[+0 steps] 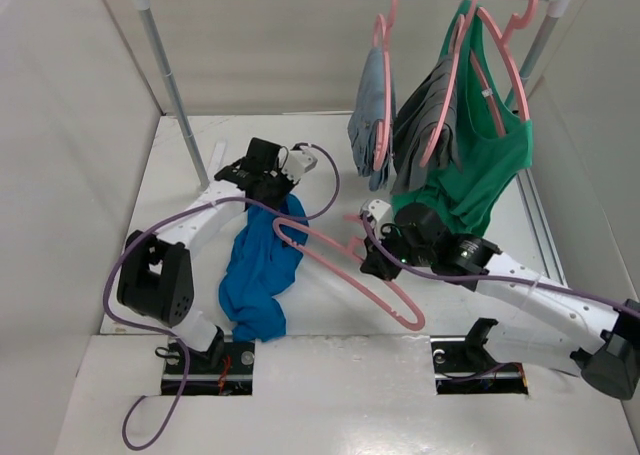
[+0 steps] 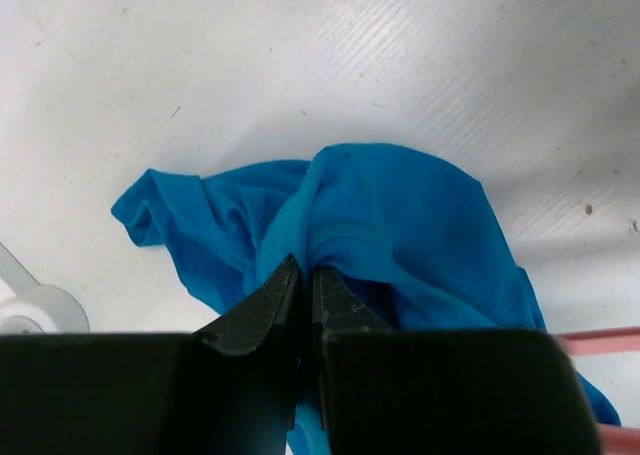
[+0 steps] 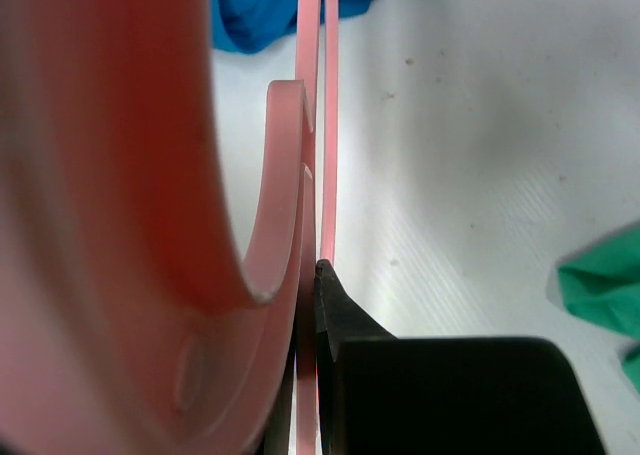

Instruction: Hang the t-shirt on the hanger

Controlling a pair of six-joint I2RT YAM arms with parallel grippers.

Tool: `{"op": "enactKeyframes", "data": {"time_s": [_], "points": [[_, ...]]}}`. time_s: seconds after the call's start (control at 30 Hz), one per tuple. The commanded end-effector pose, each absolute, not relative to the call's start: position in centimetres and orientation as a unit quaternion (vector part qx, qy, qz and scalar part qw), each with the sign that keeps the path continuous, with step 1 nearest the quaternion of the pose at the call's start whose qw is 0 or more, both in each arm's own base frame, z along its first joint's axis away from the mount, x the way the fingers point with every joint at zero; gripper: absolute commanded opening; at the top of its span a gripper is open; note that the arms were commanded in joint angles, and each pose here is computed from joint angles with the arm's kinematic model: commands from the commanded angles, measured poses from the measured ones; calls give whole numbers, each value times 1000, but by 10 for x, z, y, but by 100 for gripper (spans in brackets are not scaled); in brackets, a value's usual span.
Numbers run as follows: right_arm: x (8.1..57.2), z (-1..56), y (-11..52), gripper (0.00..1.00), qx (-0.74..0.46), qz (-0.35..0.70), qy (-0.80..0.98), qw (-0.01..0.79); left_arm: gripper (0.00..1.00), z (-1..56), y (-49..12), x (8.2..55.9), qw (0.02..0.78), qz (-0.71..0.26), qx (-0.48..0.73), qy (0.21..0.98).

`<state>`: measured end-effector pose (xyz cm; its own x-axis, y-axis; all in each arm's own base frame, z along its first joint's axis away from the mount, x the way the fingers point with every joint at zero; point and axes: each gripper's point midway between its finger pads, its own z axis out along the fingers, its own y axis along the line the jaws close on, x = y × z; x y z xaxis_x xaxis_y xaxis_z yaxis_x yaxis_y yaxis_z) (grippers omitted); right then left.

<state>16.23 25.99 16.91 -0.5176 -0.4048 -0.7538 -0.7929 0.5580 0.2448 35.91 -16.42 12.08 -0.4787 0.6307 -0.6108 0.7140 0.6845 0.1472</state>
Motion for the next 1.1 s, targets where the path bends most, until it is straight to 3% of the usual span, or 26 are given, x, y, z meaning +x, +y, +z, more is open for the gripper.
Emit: {"op": "enactKeyframes", "data": {"time_s": [0.0,0.23,0.47,0.63,0.8,1.07], "points": [[178,201,293,0,-363,344,779,379,0,142,-169,345,353,-71,392,846],[211,174,292,0,-310,277,839,352,0,159,-168,333,366,-87,382,844],[231,190,301,0,-297,270,849,344,0,180,-156,335,380,-52,380,841],[246,220,302,0,-270,290,827,398,0,190,-164,326,381,-74,392,834],[269,273,328,0,-248,342,770,479,0,236,-182,331,424,-119,371,818],[295,288,356,0,-247,362,736,517,0,269,-193,318,439,-164,363,805]]}}
